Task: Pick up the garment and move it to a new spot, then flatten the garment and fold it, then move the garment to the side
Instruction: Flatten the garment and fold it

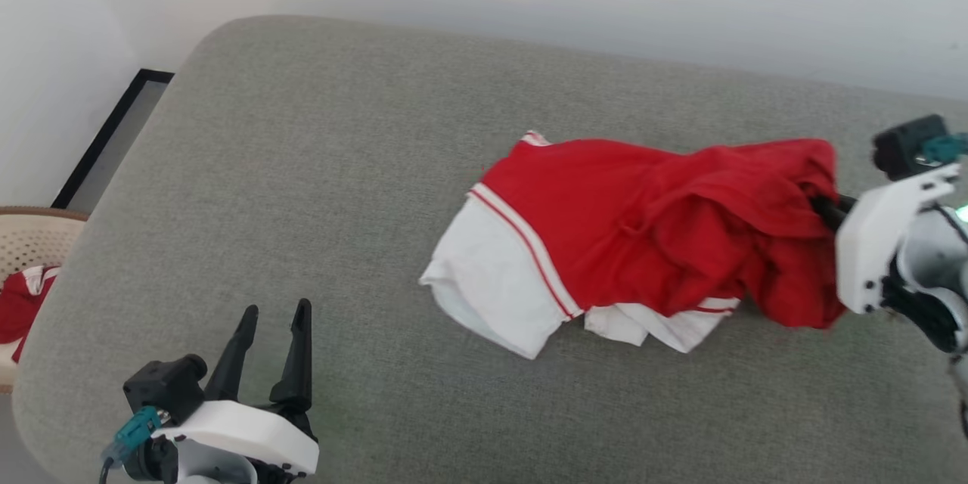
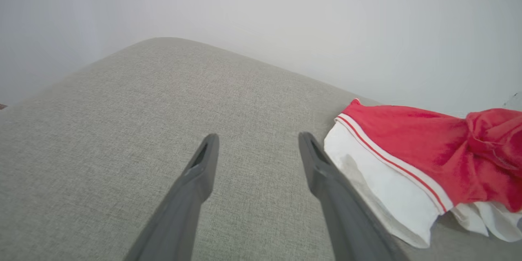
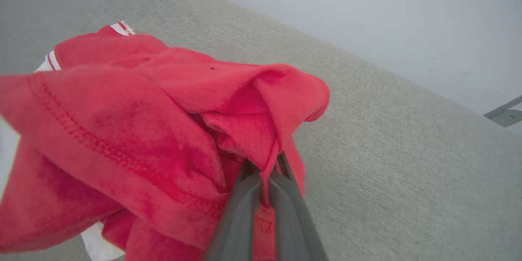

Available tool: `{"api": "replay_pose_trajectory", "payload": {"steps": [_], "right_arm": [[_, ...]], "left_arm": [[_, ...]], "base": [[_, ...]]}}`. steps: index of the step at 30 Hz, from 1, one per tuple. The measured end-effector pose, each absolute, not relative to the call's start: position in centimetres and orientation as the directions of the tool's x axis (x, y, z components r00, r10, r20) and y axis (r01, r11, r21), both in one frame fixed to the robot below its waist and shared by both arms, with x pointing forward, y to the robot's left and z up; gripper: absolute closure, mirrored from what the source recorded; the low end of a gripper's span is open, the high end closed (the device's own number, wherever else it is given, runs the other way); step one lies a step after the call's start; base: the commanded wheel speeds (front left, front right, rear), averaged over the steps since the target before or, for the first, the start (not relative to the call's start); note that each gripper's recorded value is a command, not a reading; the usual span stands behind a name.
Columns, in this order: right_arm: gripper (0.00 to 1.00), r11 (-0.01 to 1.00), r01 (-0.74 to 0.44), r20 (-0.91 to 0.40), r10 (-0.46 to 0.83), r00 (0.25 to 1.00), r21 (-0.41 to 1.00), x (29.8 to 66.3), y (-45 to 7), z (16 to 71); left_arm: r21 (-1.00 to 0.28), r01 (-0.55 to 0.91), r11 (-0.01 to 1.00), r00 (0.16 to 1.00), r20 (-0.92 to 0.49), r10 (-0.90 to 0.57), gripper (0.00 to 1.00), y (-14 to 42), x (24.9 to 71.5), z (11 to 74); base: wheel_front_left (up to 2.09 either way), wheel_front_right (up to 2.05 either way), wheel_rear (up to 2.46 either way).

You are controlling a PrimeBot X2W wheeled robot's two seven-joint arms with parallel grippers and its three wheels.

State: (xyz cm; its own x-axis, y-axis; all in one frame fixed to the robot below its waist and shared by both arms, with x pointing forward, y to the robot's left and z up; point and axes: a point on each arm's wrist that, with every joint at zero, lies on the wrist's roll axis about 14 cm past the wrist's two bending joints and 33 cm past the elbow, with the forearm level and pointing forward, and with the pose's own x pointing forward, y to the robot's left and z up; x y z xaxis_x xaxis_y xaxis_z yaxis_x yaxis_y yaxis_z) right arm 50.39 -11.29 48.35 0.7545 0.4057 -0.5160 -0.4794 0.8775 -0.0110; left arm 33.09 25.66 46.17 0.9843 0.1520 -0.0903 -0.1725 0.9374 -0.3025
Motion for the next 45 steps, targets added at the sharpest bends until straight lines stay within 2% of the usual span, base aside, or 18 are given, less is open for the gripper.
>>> {"api": "replay_pose_trajectory", "payload": {"steps": [8, 9, 10, 11, 12, 17, 26, 33, 38, 45], "right_arm": [[1.0, 0.919, -0.395, -0.566, 0.326, 0.757, 0.001, 49.4, -14.7, 46.5], [0.97, 0.919, -0.395, -0.577, 0.321, 0.751, -0.004, 49.2, -14.8, 46.1], [0.71, 0.92, -0.393, -0.586, 0.316, 0.746, -0.005, 49.0, -14.9, 45.7], [0.13, 0.922, -0.388, -0.591, 0.315, 0.743, 0.003, 49.0, -14.9, 45.5], [0.0, 0.922, -0.387, -0.592, 0.315, 0.742, 0.006, 48.9, -14.9, 45.4], [0.0, 0.922, -0.388, -0.601, 0.313, 0.736, 0.005, 48.5, -14.8, 44.9], [0.0, 0.918, -0.397, -0.535, 0.328, 0.779, -0.017, 48.7, -14.9, 47.2], [0.0, 0.88, -0.474, -0.463, 0.407, 0.788, -0.035, 47.8, -12.5, 49.6], [0.0, 0.812, -0.582, -0.452, 0.504, 0.736, -0.041, 46.4, -8.3, 50.7], [0.0, 0.677, -0.735, -0.515, 0.624, 0.588, -0.019, 44.0, -1.7, 49.7]], "left_arm": [[-0.302, -0.16, 0.94, 0.986, -0.093, 0.138, 0.0, 25.2, 33.0, 45.8], [-0.305, -0.16, 0.939, 0.986, -0.094, 0.138, 0.0, 25.2, 33.0, 45.8], [-0.308, -0.161, 0.938, 0.986, -0.094, 0.138, 0.0, 25.1, 33.0, 45.7], [-0.307, -0.161, 0.938, 0.986, -0.095, 0.138, 0.0, 25.1, 33.0, 45.7], [-0.307, -0.16, 0.938, 0.986, -0.096, 0.137, 0.0, 25.1, 33.0, 45.6], [-0.311, -0.161, 0.937, 0.986, -0.093, 0.139, 0.0, 25.2, 33.0, 45.6], [-0.303, -0.156, 0.94, 0.987, -0.096, 0.132, 0.0, 25.0, 32.5, 45.4], [-0.299, -0.159, 0.941, 0.987, -0.085, 0.14, 0.0, 25.3, 32.3, 45.7], [-0.304, -0.176, 0.936, 0.984, -0.089, 0.156, 0.0, 25.5, 31.8, 45.5], [-0.309, -0.211, 0.927, 0.977, -0.092, 0.191, 0.0, 26.0, 31.2, 45.4]], "base": [[0.0, 0.0, 0.0], [0.0, 0.0, 0.0], [0.0, 0.0, 0.0], [0.0, 0.0, 0.0], [0.0, 0.0, 0.0], [0.0, 0.0, 0.0], [0.0, 0.0, 0.0], [0.0, 0.0, 0.0], [0.0, 0.0, 0.0], [0.0, 0.0, 0.0]]}}
